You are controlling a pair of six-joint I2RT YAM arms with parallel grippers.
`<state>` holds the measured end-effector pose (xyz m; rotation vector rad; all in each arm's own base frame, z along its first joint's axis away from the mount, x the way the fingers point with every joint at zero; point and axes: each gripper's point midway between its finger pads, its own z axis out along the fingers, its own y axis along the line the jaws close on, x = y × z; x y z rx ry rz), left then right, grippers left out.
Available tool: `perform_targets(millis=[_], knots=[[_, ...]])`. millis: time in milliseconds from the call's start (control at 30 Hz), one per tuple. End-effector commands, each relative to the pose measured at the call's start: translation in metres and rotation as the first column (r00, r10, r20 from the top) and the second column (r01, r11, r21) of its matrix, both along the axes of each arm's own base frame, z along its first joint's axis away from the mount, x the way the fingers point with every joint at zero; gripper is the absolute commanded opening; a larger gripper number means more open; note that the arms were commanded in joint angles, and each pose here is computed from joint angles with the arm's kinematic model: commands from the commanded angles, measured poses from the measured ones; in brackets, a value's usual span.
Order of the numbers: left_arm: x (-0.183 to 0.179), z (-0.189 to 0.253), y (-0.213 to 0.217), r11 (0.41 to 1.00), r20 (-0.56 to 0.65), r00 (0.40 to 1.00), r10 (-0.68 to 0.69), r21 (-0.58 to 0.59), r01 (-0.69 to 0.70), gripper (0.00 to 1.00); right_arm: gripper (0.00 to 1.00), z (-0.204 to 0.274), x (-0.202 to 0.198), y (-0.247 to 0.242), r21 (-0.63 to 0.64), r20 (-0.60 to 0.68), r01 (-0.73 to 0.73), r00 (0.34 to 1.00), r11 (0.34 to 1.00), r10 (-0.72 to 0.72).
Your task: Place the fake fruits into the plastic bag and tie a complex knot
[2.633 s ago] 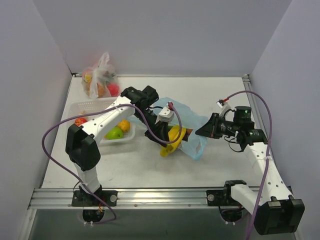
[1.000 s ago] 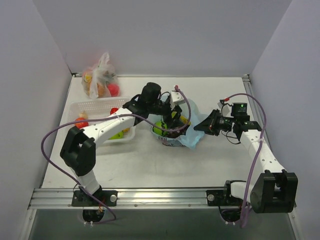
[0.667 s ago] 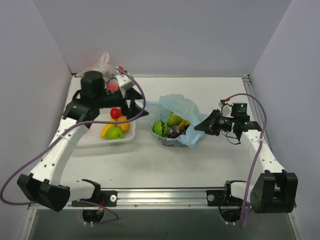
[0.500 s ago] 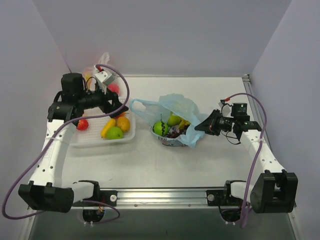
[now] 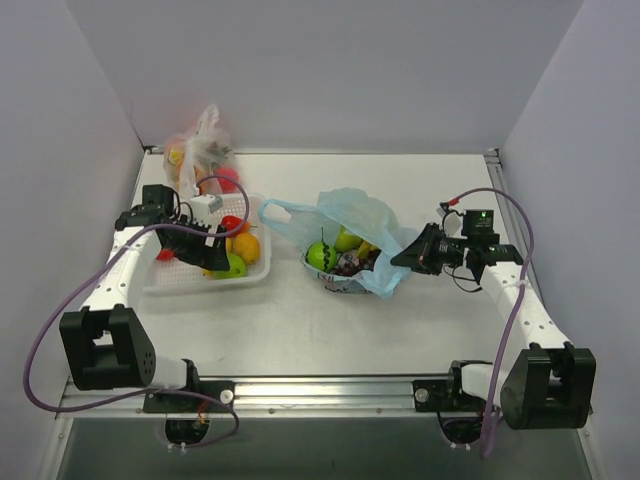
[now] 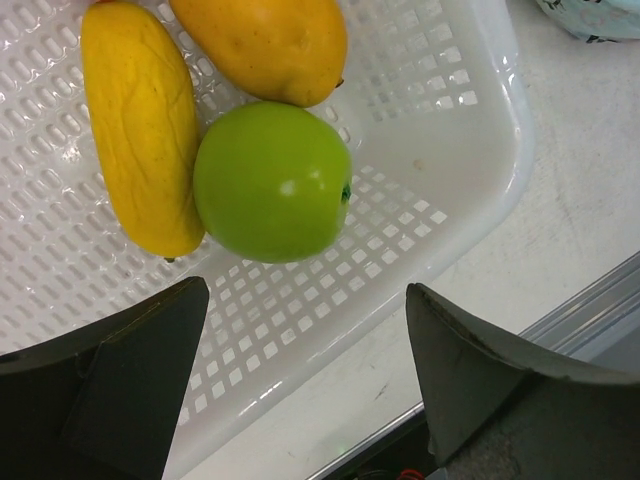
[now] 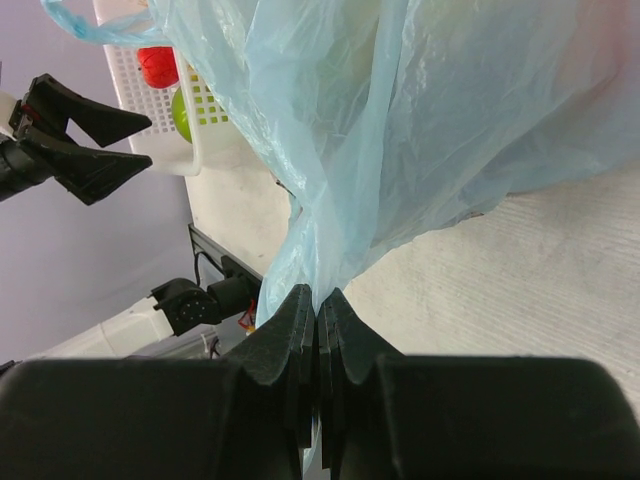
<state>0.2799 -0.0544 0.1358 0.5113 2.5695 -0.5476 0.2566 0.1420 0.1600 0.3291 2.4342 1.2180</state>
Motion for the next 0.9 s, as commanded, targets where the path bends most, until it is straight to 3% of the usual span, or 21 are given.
perform_targets(millis=[0,133,600,733,767,867], knots=[[0.021,-0.001,-0.001,1.000,0.069,0.997,-0.017,0.020,0.016,0.91,0.00,0.001,-0.003,-0.002,-0.013,0.016,-0.009,1.000,1.000,0.009],[0.026,-0.020,-0.007,1.000,0.021,0.999,-0.029,0.009,0.029,0.86,0.00,-0.001,-0.005,-0.001,-0.013,0.005,-0.017,1.000,1.000,0.017],[0.039,-0.071,-0.017,0.998,-0.053,0.997,-0.054,0.037,0.056,0.84,0.00,-0.003,-0.002,0.000,-0.007,-0.020,-0.030,0.999,1.000,0.030],[0.043,-0.071,-0.017,0.998,-0.037,0.998,-0.045,0.030,0.046,0.72,0.00,-0.002,-0.002,0.001,-0.001,-0.019,-0.038,0.999,0.999,0.038],[0.043,-0.066,-0.016,0.999,-0.024,0.999,-0.044,0.023,0.044,0.61,0.00,-0.002,-0.002,0.001,-0.001,-0.021,-0.040,0.999,0.999,0.040],[0.045,-0.042,-0.018,0.999,0.031,0.998,-0.049,0.001,0.049,0.51,0.00,-0.001,-0.004,0.001,-0.001,-0.016,-0.048,0.999,0.999,0.048]])
